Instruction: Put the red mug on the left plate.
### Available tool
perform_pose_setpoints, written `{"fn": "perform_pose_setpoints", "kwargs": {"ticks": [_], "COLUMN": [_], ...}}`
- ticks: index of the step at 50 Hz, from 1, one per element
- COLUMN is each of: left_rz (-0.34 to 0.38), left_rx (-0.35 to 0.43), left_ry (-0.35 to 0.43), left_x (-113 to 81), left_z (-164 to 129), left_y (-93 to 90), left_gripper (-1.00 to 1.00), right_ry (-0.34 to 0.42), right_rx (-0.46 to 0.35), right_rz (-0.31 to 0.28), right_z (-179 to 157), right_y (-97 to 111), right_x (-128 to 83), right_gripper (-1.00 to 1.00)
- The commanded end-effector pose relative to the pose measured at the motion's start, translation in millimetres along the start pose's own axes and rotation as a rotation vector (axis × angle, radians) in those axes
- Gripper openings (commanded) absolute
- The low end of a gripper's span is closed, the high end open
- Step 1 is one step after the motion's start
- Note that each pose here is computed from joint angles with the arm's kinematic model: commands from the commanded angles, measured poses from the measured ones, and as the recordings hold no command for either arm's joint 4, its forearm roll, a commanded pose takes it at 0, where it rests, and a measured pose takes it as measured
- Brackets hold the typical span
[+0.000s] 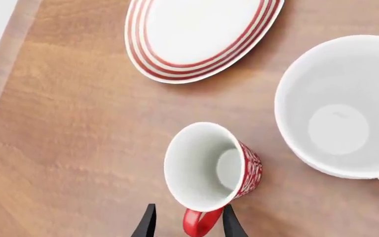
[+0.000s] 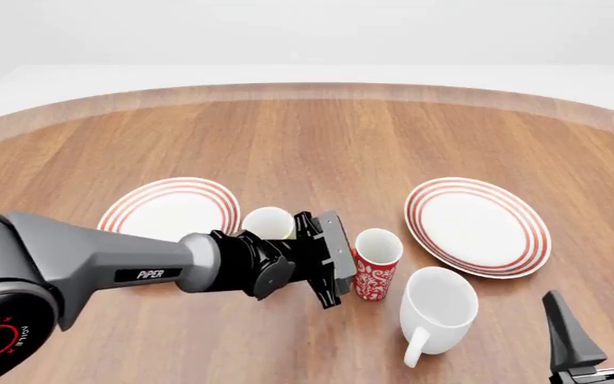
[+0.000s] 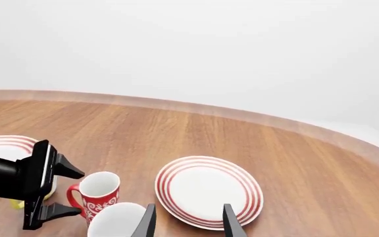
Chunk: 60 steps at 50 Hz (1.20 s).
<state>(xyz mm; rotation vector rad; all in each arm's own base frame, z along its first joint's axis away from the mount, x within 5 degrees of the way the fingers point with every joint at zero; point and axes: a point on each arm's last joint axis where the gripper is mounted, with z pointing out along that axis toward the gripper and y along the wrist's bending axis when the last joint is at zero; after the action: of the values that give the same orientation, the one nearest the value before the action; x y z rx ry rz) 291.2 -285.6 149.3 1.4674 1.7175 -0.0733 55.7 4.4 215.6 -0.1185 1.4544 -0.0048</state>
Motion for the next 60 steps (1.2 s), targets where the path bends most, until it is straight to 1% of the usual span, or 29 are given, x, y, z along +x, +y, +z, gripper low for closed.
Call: {"fn": "perform_pose_setpoints", "kwargs": {"ticks": [1,3,17,20,23,27,31,38,50,57,60], "left_rz": [0.003,0.006,0.002,-0.013,-0.016,-0.022,-0.038,-0.05,-0.077,-0.129,-0.129], "left_rx": [-0.006,-0.002,-0.011,-0.024,-0.026,-0.037,-0.05,-0.065,-0.089,-0.113,-0.117], "left_ry": [-0.004,-0.006,-0.016,-0.028,-0.034,-0.043,-0.06,-0.069,-0.092,-0.115,-0.123], "left_x": [-0.4,-1.0,-1.5,-4.2,-4.8,-6.4,-11.2,-11.5,-14.5,-17.3,-17.9], "left_z": [1,0,-3,-7,-10,-13,-20,-25,-43,-61,-66], "left_y": [1.7,-0.4,0.6,5.0,4.2,7.9,11.9,16.3,23.1,30.5,30.1], "left_gripper": [-1.0,-1.0,-1.0,-1.0,-1.0,-1.0,-1.0,-1.0,-1.0,-1.0,-1.0], "right_ry": [-0.002,-0.003,-0.005,-0.006,-0.006,-0.007,-0.007,-0.008,-0.012,-0.013,-0.015], "right_rx": [0.002,0.002,0.002,0.0,-0.001,-0.002,-0.002,-0.004,-0.007,-0.011,-0.014], "right_rz": [0.0,-0.001,-0.006,-0.009,-0.009,-0.012,-0.014,-0.018,-0.03,-0.04,-0.043], "right_z": [0,0,0,0,0,0,0,0,0,0,0], "right_y": [0,0,0,0,0,0,0,0,0,1,1], "right_x": [0,0,-1,-1,-1,-1,-1,-1,-1,-1,-2], "right_gripper": [1.0,1.0,1.0,1.0,1.0,1.0,1.0,1.0,1.0,1.0,1.0]}}
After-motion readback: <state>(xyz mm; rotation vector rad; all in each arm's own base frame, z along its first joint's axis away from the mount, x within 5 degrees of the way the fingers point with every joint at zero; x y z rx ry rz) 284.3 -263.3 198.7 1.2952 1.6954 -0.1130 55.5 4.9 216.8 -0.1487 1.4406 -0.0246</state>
